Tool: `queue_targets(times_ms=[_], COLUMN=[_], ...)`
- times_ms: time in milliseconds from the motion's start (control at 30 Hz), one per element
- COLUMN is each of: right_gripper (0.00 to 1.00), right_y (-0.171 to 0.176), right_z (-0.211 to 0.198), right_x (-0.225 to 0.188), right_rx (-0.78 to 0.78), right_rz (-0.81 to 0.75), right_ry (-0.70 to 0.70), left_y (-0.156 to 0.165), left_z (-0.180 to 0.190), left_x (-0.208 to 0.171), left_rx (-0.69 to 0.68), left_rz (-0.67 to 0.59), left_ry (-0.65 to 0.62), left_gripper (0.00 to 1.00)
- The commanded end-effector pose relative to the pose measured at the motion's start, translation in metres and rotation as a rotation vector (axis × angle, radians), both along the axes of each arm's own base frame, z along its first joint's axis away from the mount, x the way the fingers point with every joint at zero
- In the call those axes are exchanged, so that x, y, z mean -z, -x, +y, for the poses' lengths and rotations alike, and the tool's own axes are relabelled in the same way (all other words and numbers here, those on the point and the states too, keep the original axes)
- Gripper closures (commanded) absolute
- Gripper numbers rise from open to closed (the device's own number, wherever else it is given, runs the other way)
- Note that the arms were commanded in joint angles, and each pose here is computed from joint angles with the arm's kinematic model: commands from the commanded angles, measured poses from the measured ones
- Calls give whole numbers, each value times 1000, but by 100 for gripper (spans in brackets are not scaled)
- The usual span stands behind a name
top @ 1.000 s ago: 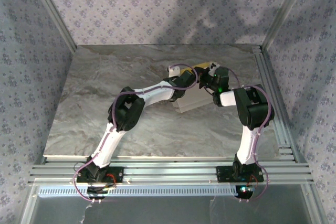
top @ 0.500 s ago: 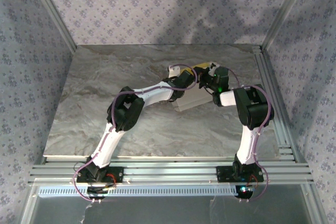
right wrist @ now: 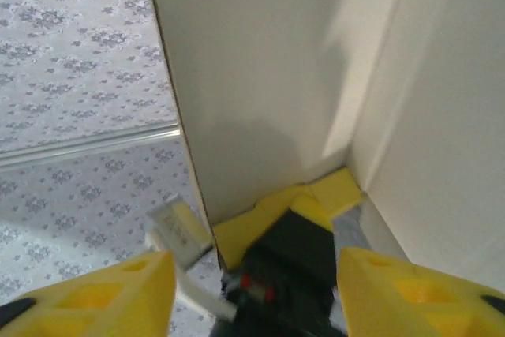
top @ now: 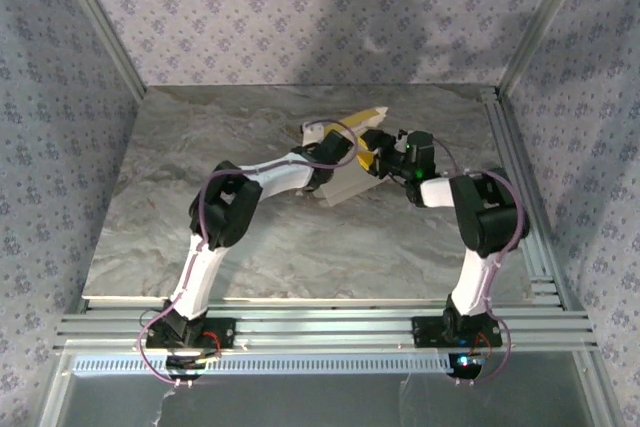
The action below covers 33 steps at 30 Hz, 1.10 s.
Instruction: Fold the paper box
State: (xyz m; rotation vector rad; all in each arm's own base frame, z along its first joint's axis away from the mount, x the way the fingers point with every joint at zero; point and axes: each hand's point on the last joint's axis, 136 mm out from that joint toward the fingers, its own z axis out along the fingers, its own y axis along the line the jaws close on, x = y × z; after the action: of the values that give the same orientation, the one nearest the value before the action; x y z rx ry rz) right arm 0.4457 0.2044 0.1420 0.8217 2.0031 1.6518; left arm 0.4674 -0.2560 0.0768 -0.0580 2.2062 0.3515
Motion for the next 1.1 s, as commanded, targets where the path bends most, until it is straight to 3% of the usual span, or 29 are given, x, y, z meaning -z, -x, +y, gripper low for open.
queue_targets(times_ms=[0, 100, 167, 267, 467, 567, 833, 1067], right_gripper=[31, 25, 24, 25, 26, 25, 24, 24], right_y=[13, 26, 34, 42, 52, 54, 49, 48], right_z=[-20, -44, -61, -85, -115, -121, -115, -102], right_x=[-47, -71, -78, -70, -49, -39, -21, -20], right_rx=[0, 14, 19, 24, 22, 24, 51, -40], right_rz=[-121, -195, -235, -258, -272, -258, -146, -226], right_ry=[119, 270, 387, 542, 737, 752, 587, 616], left_y=[0, 2, 4, 16, 46, 47, 28, 25], left_z=[6, 5, 1, -11, -18, -11, 2, -5], left_x=[-20, -20, -17, -16, -20, -13, -3, -1], left_rx=[108, 225, 340, 545, 804, 820, 727, 735], left_rz=[2, 43, 100, 184, 318, 350, 320, 303], left_ry=[-72, -60, 13, 147, 257, 237, 105, 73], left_gripper=[100, 100, 100, 100, 100, 100, 100, 100])
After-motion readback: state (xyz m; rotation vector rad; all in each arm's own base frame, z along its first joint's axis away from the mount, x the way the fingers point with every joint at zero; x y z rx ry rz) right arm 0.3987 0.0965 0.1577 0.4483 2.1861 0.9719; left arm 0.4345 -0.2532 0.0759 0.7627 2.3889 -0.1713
